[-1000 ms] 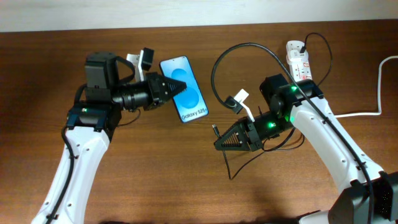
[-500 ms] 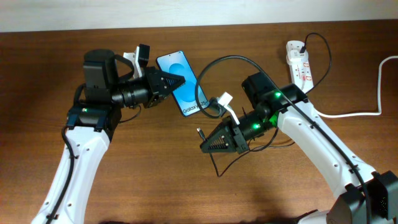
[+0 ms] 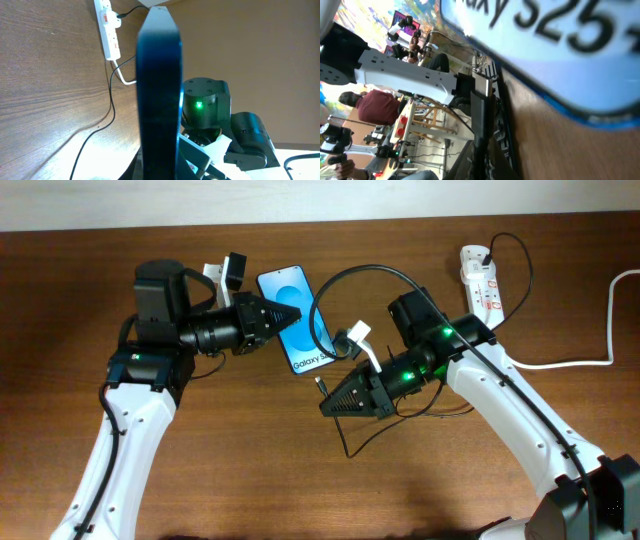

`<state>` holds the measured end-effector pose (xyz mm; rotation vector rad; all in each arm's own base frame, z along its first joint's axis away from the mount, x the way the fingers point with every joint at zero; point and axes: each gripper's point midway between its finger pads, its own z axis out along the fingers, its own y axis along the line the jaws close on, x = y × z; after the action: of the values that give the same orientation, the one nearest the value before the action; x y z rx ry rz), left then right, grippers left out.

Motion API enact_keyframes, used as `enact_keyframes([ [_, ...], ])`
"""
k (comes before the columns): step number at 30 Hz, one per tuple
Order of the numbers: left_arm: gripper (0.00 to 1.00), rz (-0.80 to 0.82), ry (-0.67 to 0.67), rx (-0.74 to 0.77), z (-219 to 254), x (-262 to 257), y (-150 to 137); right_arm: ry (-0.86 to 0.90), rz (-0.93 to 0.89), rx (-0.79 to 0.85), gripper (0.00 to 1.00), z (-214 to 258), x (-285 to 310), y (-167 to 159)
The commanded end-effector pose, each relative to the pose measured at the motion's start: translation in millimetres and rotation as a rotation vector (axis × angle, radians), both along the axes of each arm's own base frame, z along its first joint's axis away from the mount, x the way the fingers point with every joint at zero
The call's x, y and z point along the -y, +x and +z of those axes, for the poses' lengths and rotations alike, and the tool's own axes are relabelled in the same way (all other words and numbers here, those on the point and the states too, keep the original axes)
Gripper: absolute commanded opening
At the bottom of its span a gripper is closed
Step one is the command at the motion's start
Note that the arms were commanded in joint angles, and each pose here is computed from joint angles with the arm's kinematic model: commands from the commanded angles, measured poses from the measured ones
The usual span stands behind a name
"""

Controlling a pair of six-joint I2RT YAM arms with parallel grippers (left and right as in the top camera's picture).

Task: Plug charger to phone and switch on socket

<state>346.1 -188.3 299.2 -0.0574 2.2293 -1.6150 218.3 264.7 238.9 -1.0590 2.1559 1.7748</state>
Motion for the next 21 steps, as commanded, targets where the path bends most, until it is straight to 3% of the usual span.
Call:
enact_keyframes([
  [1, 0.00, -0.036, -0.012, 0.045, 9.5, 2.4, -4.2, 0.033, -0.005, 0.006, 0.04, 11.9, -3.1, 0.7],
  [21, 0.00, -0.072, -0.007, 0.098, 11.5, 4.0, -7.8, 0.034, -0.015, -0.001, 0.04, 13.0, -4.4, 3.7],
])
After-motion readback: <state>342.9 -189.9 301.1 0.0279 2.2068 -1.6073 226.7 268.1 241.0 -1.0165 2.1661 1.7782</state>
